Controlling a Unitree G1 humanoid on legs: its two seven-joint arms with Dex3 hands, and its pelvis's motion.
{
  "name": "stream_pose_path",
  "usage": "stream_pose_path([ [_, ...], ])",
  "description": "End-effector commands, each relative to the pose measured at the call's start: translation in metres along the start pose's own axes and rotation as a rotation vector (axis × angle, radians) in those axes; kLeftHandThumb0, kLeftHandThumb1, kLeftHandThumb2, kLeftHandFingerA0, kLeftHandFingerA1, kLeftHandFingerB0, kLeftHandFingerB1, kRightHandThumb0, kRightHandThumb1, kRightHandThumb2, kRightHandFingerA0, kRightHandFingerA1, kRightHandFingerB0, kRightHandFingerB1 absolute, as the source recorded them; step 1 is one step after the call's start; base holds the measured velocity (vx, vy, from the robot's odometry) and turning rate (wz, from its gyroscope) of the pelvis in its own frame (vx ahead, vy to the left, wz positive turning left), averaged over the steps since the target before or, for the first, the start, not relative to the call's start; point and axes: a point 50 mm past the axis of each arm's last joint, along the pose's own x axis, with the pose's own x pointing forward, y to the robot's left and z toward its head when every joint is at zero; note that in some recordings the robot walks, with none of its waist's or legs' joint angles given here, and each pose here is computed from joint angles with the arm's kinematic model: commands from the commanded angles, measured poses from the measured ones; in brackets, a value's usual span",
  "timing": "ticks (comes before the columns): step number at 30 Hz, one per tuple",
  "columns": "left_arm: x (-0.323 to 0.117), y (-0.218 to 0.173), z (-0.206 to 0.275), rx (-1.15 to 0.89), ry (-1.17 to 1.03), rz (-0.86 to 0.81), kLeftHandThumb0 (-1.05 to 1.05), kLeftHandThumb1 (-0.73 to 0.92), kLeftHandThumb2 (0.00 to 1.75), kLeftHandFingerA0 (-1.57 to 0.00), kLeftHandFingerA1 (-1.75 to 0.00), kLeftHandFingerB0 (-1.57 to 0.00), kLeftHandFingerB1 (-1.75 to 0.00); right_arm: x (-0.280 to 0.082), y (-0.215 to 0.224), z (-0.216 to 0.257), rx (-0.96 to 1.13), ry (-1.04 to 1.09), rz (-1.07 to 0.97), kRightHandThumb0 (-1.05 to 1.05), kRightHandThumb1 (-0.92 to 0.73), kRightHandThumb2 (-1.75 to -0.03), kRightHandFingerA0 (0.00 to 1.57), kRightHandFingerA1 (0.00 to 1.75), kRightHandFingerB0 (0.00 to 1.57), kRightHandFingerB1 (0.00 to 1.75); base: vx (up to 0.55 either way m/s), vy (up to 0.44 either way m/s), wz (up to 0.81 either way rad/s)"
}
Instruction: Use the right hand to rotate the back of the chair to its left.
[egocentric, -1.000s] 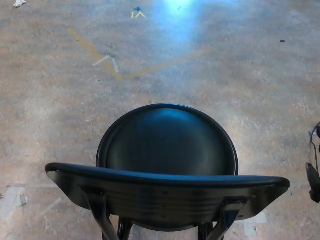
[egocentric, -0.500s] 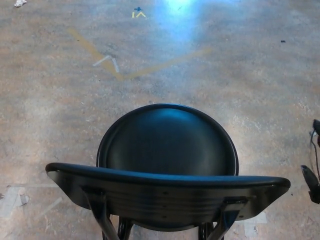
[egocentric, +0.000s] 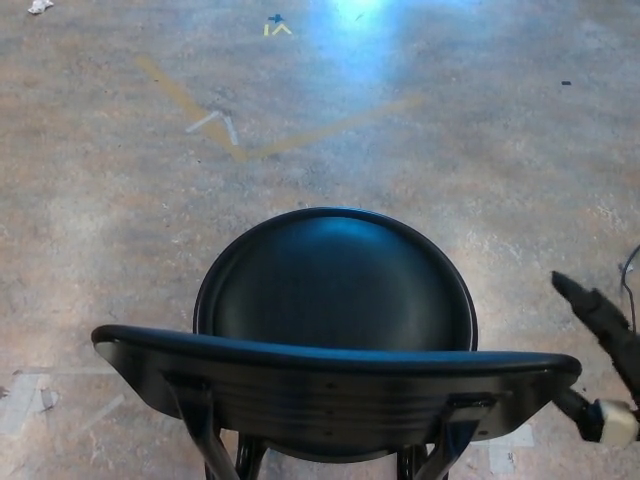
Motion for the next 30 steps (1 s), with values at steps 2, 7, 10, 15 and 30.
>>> stream_pose_path([
  [2,0.000,0.002,-0.002,0.024,0.009,0.016,-0.44,0.75,0.62,-0.58,-0.47,-0.49,-0.41,-0.001,0.022,0.002,-0.073,0.005,0.097,-1.05,-0.73,-0.66,0.00,0.20,0.00,0.24,0.00,0.000,0.00],
  [7,0.000,0.003,-0.001,-0.003,0.005,0.015,-0.45,0.73,0.62,-0.56,-0.48,-0.49,-0.42,0.001,0.036,0.009,-0.090,-0.032,0.158,-1.05,-0.74,-0.65,0.00,0.17,0.00,0.23,0.00,0.000,0.00],
  [10,0.000,0.002,-0.002,0.005,0.004,0.014,-0.45,0.75,0.62,-0.57,-0.48,-0.49,-0.42,0.001,0.040,0.011,-0.098,-0.040,0.178,-1.05,-0.54,-1.03,0.00,0.50,0.00,0.54,0.00,0.000,0.00],
  [15,0.000,0.004,-0.001,0.010,0.005,0.016,-0.46,0.73,0.62,-0.56,-0.47,-0.49,-0.42,0.002,0.049,0.017,-0.114,-0.072,0.224,-1.05,-0.66,-0.66,0.00,0.34,0.00,0.35,0.00,0.000,0.00],
  [30,0.000,0.006,0.000,0.007,0.004,0.024,-0.44,0.75,0.62,-0.56,-0.47,-0.49,-0.41,0.003,0.065,0.033,-0.130,-0.141,0.272,-1.05,-0.57,-1.05,0.00,0.44,0.00,0.48,0.00,0.000,0.00],
])
